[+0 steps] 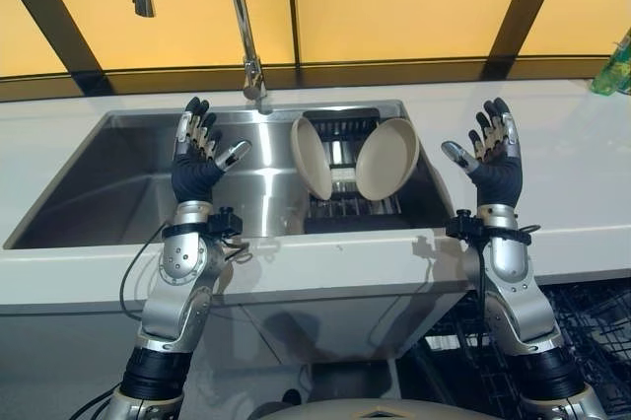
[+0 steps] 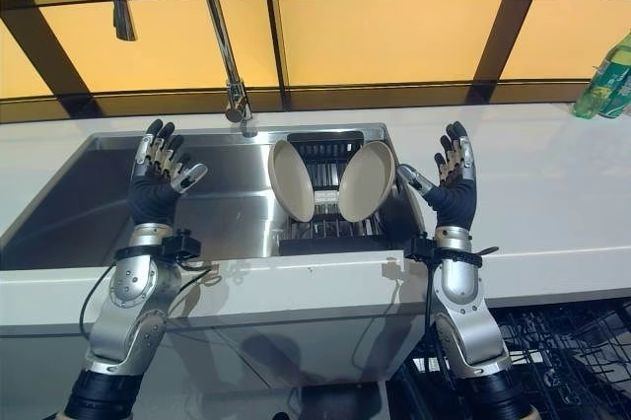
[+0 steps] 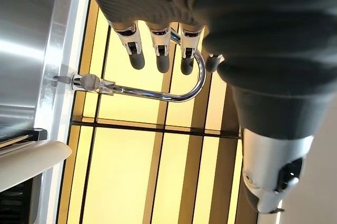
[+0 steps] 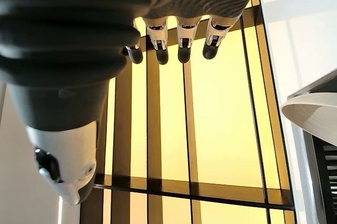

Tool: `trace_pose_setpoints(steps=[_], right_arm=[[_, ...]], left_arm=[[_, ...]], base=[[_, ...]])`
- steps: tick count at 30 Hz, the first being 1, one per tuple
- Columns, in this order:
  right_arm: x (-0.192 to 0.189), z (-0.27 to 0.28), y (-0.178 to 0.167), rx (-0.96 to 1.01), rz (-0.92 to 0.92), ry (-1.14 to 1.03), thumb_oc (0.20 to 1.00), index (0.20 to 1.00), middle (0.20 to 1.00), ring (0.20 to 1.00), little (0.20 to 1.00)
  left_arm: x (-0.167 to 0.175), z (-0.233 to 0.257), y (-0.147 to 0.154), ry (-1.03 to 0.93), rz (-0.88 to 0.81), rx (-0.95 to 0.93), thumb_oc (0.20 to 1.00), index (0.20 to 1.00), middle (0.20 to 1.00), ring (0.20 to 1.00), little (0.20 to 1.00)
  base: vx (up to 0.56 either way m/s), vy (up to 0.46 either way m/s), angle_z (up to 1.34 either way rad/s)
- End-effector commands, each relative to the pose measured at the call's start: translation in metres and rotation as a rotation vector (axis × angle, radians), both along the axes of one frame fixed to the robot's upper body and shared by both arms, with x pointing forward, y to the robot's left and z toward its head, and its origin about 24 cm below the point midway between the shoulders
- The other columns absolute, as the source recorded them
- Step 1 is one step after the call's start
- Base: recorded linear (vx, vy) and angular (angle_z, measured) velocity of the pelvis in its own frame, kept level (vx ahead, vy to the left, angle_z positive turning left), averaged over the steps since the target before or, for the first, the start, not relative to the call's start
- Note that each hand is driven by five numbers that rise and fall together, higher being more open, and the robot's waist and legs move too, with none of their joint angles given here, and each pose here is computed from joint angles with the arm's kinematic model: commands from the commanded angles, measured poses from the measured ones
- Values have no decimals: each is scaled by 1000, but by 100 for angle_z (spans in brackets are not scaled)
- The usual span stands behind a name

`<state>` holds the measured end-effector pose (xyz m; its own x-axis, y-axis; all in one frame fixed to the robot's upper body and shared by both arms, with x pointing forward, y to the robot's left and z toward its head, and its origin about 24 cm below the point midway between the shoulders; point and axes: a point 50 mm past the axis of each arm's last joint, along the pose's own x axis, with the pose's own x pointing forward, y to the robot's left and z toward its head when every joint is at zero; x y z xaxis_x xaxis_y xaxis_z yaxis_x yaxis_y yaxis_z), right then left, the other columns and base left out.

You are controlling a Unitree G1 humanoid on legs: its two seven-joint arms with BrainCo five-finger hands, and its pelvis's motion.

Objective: Pick up plates and place into dishwasher.

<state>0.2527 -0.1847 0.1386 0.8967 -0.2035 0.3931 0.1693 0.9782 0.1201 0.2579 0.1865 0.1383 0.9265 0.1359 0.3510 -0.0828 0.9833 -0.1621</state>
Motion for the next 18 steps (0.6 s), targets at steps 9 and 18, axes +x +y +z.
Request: trace_pose_setpoints(steps=[9, 18], right_arm=[[-6, 18, -3, -5, 4, -102, 1000, 1000, 1000, 1000, 1000], [-5, 19, -2, -15, 16, -101, 1000, 1000, 1000, 1000, 1000]], left_arm=[[-3, 15, 12, -90, -17, 93, 1000, 1000, 1000, 1000, 1000], [-2, 17, 12, -99, -13, 144, 1000, 1000, 1000, 1000, 1000]], base=[[0, 0, 0], [-11, -53, -1]])
